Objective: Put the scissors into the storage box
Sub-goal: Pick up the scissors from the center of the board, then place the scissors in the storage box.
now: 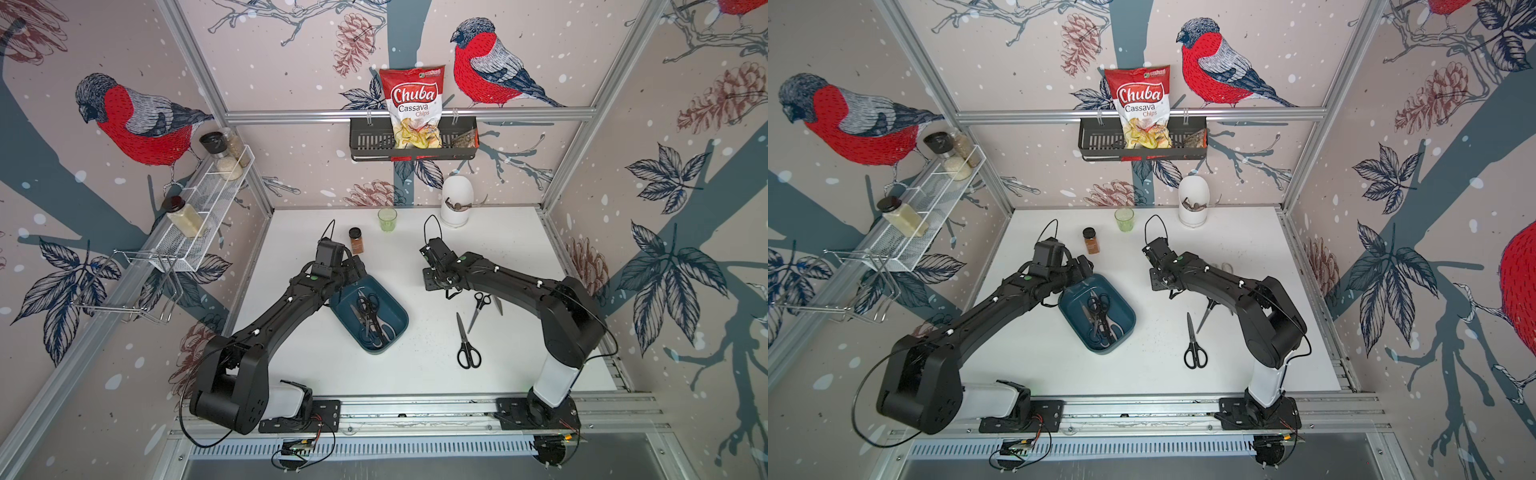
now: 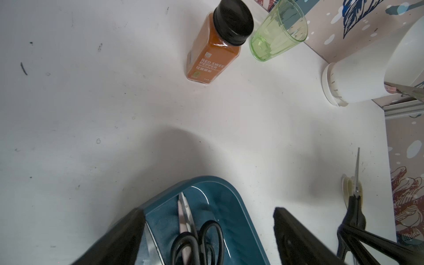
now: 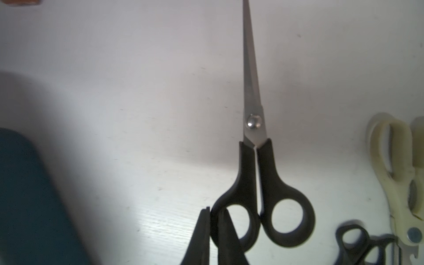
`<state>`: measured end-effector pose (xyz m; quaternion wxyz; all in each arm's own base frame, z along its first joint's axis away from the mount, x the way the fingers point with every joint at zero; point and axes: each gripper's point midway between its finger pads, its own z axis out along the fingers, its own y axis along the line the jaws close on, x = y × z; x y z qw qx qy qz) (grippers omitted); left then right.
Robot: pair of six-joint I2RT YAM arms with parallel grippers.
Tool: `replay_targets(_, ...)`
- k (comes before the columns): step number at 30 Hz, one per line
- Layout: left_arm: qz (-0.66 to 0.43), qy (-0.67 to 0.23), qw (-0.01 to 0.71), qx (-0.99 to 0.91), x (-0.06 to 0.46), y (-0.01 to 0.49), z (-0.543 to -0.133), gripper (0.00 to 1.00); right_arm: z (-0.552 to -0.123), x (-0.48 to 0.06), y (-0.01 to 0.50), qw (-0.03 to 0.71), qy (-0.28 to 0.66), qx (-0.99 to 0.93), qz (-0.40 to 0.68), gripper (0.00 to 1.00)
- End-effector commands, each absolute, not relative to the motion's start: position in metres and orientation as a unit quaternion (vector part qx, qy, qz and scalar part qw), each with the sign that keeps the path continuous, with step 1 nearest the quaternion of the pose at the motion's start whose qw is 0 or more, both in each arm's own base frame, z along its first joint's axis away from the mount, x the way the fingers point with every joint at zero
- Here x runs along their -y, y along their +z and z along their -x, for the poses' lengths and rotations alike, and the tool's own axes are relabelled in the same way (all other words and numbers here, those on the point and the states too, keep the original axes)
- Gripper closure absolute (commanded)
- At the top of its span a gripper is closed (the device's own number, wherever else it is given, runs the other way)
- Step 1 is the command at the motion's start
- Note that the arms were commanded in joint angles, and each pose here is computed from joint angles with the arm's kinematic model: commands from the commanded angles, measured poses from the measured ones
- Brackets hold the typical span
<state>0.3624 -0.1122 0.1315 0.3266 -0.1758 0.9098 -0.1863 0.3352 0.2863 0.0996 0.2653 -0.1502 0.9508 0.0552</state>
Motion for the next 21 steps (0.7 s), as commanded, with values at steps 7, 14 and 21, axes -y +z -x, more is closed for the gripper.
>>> replay_targets(7,0.269,-0.197,0.329,-0.883,0.058,0.120,-0.354,0.08,-0.286,-0.376,0.138,0.296,0.131,-0.912,0.252,0.99)
replay_targets(14,0.330,-0.177,0.339,-0.863,0.020,0.113,-0.339,0.09,-0.234,-0.419,0.125,0.267,0.156,-0.893,0.326,0.99)
replay_targets(21,0.359,-0.166,0.360,-0.845,0.007,0.120,-0.332,0.08,-0.193,-0.446,0.101,0.226,0.171,-0.880,0.381,0.98)
